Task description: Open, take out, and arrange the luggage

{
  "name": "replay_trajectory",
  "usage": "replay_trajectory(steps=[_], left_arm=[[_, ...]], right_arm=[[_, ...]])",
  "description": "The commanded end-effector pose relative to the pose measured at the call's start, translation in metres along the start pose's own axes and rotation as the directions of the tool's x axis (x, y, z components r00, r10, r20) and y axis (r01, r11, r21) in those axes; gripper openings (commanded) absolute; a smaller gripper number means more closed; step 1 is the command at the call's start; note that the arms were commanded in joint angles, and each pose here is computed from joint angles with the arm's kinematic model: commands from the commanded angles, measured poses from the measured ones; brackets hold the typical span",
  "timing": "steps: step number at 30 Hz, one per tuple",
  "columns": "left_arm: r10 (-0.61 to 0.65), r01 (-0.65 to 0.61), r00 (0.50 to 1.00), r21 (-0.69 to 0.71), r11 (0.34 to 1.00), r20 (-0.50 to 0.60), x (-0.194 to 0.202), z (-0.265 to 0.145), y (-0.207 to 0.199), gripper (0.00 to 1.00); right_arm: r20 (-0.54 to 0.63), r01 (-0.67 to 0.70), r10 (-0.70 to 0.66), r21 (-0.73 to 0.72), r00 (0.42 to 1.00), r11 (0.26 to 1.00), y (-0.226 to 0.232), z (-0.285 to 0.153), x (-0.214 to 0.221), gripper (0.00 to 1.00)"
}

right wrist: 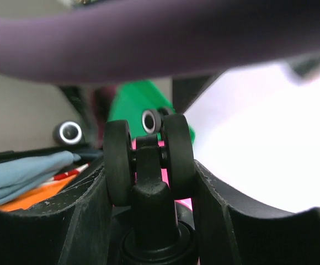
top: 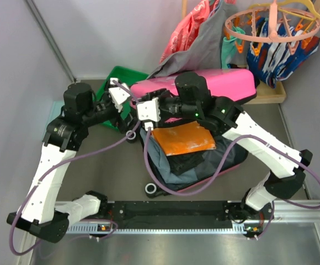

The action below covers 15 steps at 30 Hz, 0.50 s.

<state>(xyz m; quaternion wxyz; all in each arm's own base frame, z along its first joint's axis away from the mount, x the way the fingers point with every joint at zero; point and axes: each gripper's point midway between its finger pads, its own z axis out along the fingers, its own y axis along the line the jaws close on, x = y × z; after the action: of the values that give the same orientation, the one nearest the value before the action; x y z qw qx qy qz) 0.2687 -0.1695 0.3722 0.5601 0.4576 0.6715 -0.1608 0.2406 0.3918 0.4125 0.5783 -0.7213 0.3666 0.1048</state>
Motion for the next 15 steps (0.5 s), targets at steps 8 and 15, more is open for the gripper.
replay_trajectory(steps=[8,15], left_arm=[[0.305,-0.324,0.912,0.026,0.946,0.276,-0.074,-0.056,-0.03,0.99],[0.472,-0.504,0.827,0.033,0.863,0.305,-0.089,-0.052,-0.026,0.98]], right_arm=[[0.097,-0.09,0.075,0.164,0.992,0.982,-0.053,0.018,0.007,0.0],[0.101,-0.098,0.082,0.159,0.991,0.982,-0.052,0.019,0.007,0.0]])
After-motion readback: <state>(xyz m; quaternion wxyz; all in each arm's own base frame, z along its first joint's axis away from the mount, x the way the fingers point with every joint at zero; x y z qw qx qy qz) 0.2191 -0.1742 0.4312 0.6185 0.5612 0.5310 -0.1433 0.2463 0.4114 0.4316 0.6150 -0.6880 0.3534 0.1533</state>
